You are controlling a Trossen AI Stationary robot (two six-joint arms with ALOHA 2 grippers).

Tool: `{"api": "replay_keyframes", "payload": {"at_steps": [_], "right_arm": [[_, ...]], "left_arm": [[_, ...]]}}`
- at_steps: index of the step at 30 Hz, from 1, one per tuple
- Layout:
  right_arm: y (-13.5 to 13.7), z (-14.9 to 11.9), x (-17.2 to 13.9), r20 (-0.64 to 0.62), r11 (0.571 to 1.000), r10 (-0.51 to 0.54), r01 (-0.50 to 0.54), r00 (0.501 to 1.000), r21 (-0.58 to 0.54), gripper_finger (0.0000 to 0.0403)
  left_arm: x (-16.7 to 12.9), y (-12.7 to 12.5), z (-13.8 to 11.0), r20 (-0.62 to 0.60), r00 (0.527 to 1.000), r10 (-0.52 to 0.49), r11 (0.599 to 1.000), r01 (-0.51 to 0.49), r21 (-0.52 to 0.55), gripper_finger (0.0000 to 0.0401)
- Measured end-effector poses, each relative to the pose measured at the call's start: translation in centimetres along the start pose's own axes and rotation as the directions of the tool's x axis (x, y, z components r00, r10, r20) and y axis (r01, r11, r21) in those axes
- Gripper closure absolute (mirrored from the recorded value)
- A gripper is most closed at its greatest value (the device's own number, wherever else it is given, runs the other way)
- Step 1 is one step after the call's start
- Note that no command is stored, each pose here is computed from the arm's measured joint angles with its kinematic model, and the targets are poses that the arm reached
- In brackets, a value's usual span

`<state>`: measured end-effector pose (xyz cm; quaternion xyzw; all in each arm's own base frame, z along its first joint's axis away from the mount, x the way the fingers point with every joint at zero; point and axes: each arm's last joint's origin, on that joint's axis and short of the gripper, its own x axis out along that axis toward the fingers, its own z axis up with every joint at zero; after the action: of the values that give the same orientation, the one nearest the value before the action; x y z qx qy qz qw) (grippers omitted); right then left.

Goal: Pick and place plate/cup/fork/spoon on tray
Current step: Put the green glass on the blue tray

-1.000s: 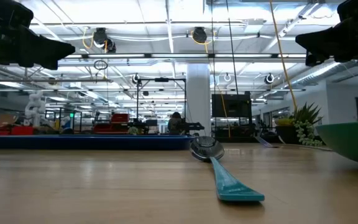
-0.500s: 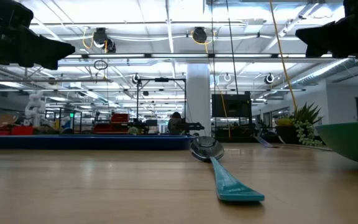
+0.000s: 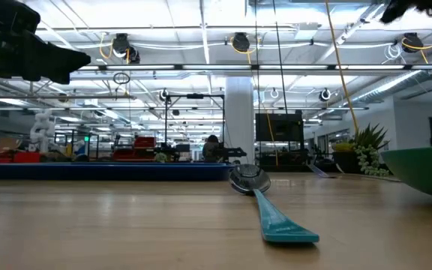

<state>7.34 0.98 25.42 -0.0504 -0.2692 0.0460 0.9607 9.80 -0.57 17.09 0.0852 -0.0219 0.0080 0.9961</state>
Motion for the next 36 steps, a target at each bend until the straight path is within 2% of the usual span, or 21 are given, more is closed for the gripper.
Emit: {"api": "replay_keyframes", "payload": {"at_steps": [6, 11, 15, 26, 30, 36], "right_arm": [[-0.6, 4.2, 2.2, -0.069, 1.0, 0.006, -0.005, 0.998, 0.005, 0.0403], [-1.0, 6.9, 4.8, -0.2, 1.0, 0.018, -0.012, 0.98, 0.028, 0.0403], [-1.5, 9.1, 6.8, -0.267, 0.998, -0.017, 0.033, 0.964, 0.056, 0.0403], [-2.1, 13.4, 12.5, -0.403, 1.0, -0.004, 0.008, 0.915, 0.009, 0.0403], [-2.5, 15.0, 14.4, -0.462, 0.999, -0.042, 0.04, 0.886, -0.014, 0.0403], [-2.7, 16.3, 16.5, -0.545, 0.995, -0.035, 0.08, 0.838, 0.059, 0.0403]], "left_arm": [[0.0, 0.0, 0.0, 0.0, 1.0, 0.0, 1.0, 0.0, 0.0, 0.0336], [0.0, 0.0, 0.0, 0.0, 1.0, 0.0, 1.0, 0.0, 0.0, 0.0336], [0.0, 0.0, 0.0, 0.0, 1.0, 0.0, 1.0, 0.0, 0.0, 0.0336], [0.0, 0.0, 0.0, 0.0, 1.0, 0.0, 1.0, 0.0, 0.0, 0.0336], [0.0, 0.0, 0.0, 0.0, 1.0, 0.0, 1.0, 0.0, 0.0, 0.0336], [0.0, 0.0, 0.0, 0.0, 1.0, 0.0, 1.0, 0.0, 0.0, 0.0336]]}}
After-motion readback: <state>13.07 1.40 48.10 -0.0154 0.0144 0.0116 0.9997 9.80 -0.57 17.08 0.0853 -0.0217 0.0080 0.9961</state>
